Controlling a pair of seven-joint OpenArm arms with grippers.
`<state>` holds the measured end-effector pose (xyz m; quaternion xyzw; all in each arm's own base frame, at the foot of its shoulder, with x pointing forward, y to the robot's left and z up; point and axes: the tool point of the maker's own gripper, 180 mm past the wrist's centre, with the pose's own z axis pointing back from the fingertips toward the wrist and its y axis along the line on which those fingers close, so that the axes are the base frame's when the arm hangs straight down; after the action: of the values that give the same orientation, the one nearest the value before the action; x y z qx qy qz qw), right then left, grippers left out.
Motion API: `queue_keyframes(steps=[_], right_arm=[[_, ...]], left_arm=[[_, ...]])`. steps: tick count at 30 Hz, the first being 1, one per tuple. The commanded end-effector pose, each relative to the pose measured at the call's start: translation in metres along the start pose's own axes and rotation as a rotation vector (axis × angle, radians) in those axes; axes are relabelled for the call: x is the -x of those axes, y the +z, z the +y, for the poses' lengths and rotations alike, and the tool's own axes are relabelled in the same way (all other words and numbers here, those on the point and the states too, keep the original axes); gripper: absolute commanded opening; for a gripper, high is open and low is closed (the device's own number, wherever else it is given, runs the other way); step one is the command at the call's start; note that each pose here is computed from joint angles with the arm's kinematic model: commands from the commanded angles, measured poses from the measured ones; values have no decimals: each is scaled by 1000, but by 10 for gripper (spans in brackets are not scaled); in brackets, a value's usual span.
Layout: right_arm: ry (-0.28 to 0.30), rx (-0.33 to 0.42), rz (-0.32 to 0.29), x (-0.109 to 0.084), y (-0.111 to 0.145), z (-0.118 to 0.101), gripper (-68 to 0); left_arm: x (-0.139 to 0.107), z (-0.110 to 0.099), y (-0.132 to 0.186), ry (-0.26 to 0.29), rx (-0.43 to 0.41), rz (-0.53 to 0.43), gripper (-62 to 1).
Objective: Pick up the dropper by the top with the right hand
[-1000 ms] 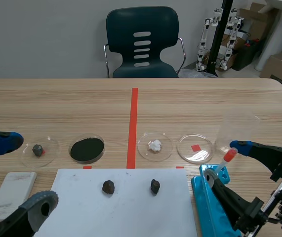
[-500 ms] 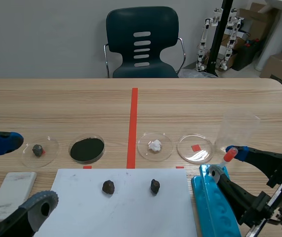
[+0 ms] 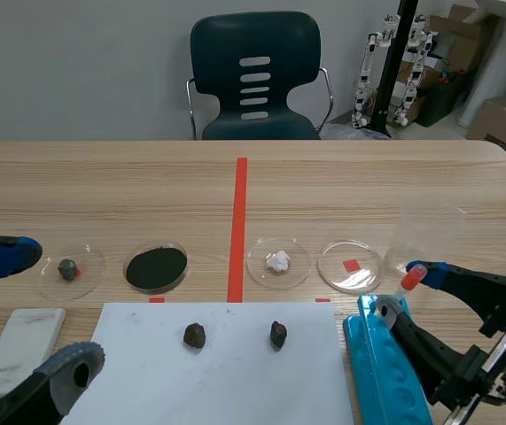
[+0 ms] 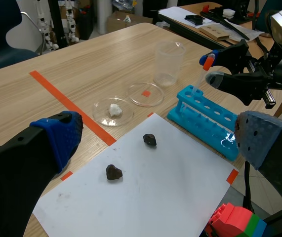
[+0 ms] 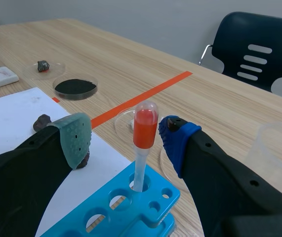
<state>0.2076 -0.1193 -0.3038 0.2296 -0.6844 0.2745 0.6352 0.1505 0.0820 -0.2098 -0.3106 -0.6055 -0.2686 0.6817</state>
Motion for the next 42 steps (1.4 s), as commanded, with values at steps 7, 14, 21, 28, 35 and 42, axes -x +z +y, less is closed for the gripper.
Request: queue_keyframes(steps=[7, 14, 21, 28, 35, 42], right_arm=[[11, 5, -28, -7, -1, -6, -415], [12, 5, -27, -7, -1, -6, -596], [12, 5, -20, -6, -1, -6, -667], [12, 6, 71, 10, -1, -6, -667], [12, 7, 132, 21, 0, -7, -667], [31, -16, 93, 0, -7, -12, -666]], left_arm=[[-8, -1, -2, 10, -1, -36, 14], [-8, -1, -2, 10, -1, -36, 14], [-8, -1, -2, 10, -1, -36, 14], [-8, -1, -2, 10, -1, -36, 14], [-8, -1, -2, 10, -1, -36, 14], [-8, -1, -2, 10, -1, -36, 14]])
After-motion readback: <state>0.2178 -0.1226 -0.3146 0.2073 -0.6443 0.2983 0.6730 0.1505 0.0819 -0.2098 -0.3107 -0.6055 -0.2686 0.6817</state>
